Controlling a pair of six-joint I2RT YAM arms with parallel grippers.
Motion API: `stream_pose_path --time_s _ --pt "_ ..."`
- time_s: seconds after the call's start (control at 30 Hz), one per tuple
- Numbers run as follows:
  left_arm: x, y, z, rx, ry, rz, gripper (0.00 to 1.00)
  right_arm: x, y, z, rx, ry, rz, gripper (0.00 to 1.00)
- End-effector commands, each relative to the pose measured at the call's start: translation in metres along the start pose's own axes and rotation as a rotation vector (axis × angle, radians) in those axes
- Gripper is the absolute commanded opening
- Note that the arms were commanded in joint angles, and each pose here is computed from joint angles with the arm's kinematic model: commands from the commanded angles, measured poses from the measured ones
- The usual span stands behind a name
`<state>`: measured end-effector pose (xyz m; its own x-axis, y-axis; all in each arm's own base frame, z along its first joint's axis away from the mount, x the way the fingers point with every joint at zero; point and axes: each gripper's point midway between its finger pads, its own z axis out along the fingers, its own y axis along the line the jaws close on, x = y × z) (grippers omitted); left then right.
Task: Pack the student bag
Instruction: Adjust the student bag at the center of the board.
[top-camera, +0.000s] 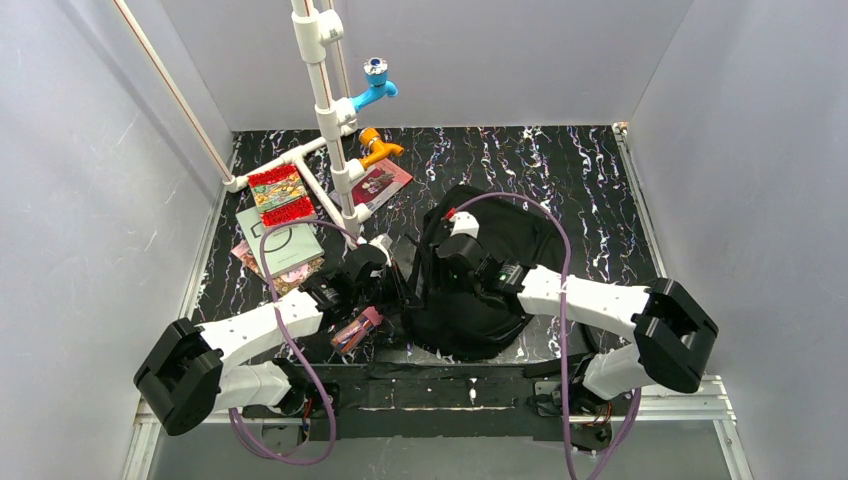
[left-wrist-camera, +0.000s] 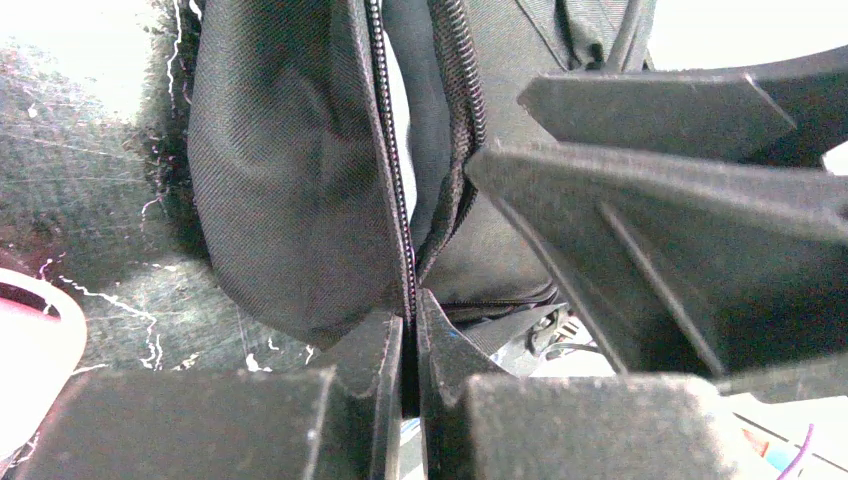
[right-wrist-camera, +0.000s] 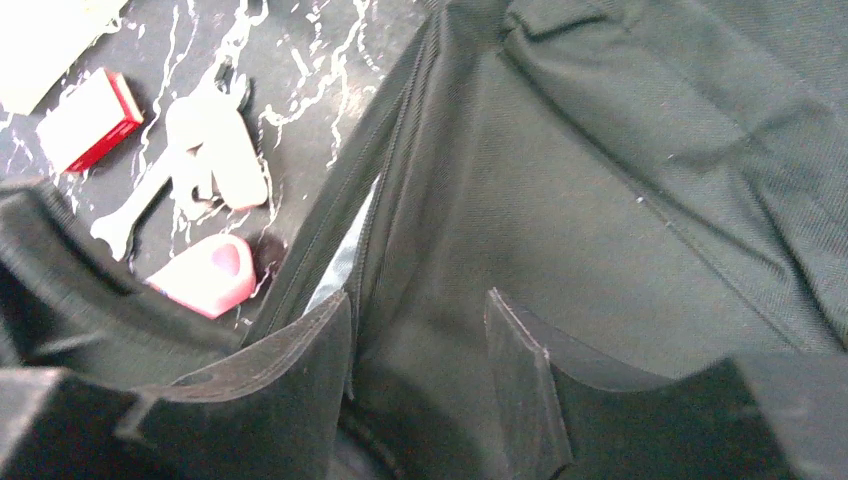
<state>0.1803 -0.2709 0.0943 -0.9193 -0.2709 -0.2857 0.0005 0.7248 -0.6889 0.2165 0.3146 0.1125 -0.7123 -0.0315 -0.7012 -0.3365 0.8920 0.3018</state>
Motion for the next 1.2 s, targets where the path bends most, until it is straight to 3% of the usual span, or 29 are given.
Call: stream_pose_path --time_s 0.0,0.2,0.3,0.37,0.5,0.57,0.63,0.73,0.9,1.07,1.17 --pt "-0.006 -0.012 0.000 0.065 -0.015 0.010 0.00 -0.010 0.016 0.010 -0.099 -0.017 0.096 0.58" --pt "-0.007 -0.015 0.003 0.068 -0.003 0.032 0.00 0.005 0.021 0.019 -0.134 0.035 0.071 0.66" --pt "-0.009 -0.015 0.004 0.066 -0.001 0.042 0.00 0.019 0.019 0.029 -0.138 0.064 0.074 0.63" --pt "-0.010 -0.014 0.006 0.060 0.001 0.042 0.00 0.028 0.014 0.033 -0.117 0.093 0.053 0.50" --pt "-0.007 0.005 0.008 -0.022 0.009 0.037 0.00 -0.002 -0.035 0.008 0.068 0.071 -0.052 0.01" --pt "-0.008 0.027 0.010 -0.110 0.003 0.059 0.00 -0.030 -0.073 -0.014 0.176 0.017 -0.059 0.01" --pt "-0.011 0.038 0.015 -0.154 0.012 0.096 0.02 -0.052 -0.087 -0.028 0.154 -0.032 -0.056 0.01" --pt "-0.014 0.034 0.031 -0.174 0.073 0.148 0.05 -0.070 -0.076 -0.041 0.018 -0.051 -0.045 0.01" --pt "-0.025 0.011 0.053 -0.138 0.102 0.149 0.10 -0.111 -0.046 -0.067 -0.210 -0.094 0.182 0.01" --pt "-0.034 0.004 0.063 -0.143 0.107 0.188 0.25 -0.159 -0.027 -0.095 -0.547 -0.099 0.485 0.01" --pt "-0.028 -0.013 0.066 -0.051 0.146 0.226 0.44 -0.179 -0.038 -0.097 -0.578 -0.138 0.534 0.01"
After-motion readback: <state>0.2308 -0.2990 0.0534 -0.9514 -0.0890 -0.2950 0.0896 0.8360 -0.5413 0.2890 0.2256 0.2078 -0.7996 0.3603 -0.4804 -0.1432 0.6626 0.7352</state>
